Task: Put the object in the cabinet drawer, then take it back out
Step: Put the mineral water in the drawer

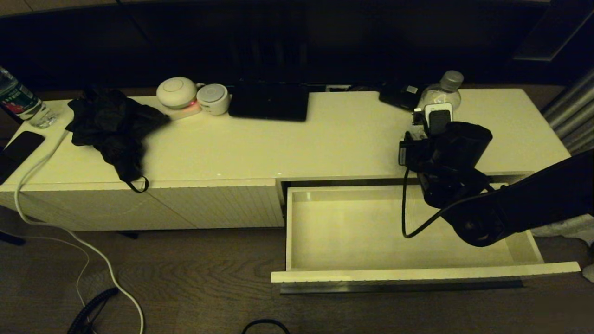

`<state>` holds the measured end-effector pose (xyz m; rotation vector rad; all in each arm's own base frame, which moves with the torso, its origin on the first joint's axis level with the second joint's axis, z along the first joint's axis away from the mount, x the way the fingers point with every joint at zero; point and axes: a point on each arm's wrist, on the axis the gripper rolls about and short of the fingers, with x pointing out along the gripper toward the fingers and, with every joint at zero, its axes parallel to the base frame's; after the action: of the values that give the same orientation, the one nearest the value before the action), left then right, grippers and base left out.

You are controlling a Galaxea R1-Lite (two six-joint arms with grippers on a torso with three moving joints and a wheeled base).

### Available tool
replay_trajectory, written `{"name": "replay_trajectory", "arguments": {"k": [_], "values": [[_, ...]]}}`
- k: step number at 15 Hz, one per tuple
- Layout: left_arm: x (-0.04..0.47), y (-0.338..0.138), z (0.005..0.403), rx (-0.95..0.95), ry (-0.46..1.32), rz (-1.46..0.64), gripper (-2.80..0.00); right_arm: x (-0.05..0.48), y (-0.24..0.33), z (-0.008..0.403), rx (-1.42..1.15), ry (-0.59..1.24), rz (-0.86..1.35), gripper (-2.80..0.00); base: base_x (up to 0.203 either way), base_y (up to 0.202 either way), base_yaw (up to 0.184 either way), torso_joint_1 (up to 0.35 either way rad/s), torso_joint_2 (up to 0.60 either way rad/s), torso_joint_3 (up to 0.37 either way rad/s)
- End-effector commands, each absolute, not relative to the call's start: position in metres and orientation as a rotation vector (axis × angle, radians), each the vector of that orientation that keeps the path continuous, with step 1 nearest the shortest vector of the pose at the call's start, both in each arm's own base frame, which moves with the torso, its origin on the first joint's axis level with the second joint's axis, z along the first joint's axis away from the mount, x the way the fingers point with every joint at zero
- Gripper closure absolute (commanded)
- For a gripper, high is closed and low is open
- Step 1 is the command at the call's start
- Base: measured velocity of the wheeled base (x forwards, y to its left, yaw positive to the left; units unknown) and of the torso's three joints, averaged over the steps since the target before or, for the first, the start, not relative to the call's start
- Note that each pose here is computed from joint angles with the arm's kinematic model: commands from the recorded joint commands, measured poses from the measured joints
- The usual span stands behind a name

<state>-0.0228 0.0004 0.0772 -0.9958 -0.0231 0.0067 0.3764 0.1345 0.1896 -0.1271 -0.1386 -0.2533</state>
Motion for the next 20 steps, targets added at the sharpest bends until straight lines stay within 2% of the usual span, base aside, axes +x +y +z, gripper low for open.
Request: {"name": "replay_trajectory", "arguments": {"k": [1,5,9,13,20], "values": [[-0.023,0.000,0.077,-1.002,-0.025,0.006,0.00,0.355,0.130,0.211,-0.160,-0.149,-0.246,0.00,0.000,0.000,0.000,0.000,0.00,0.000],[-0.023,0.000,0.077,-1.002,-0.025,0.006,0.00,0.305,0.119,0.232,-0.308,-0.081,-0.124,0.00,0.000,0.000,0.000,0.000,0.00,0.000],[-0.023,0.000,0.077,-1.002,-0.025,0.006,0.00,0.255,0.107,0.233,-0.551,0.053,0.071,0.00,0.000,0.000,0.000,0.000,0.00,0.000],[-0.023,0.000,0.077,-1.002,-0.025,0.006,0.00,0.228,0.107,0.210,-0.878,0.137,0.238,0.00,0.000,0.000,0.000,0.000,0.00,0.000],[-0.023,0.000,0.077,-1.002,-0.025,0.006,0.00,0.220,0.103,0.167,-1.290,0.180,0.454,0.00,0.000,0.000,0.000,0.000,0.00,0.000]]}}
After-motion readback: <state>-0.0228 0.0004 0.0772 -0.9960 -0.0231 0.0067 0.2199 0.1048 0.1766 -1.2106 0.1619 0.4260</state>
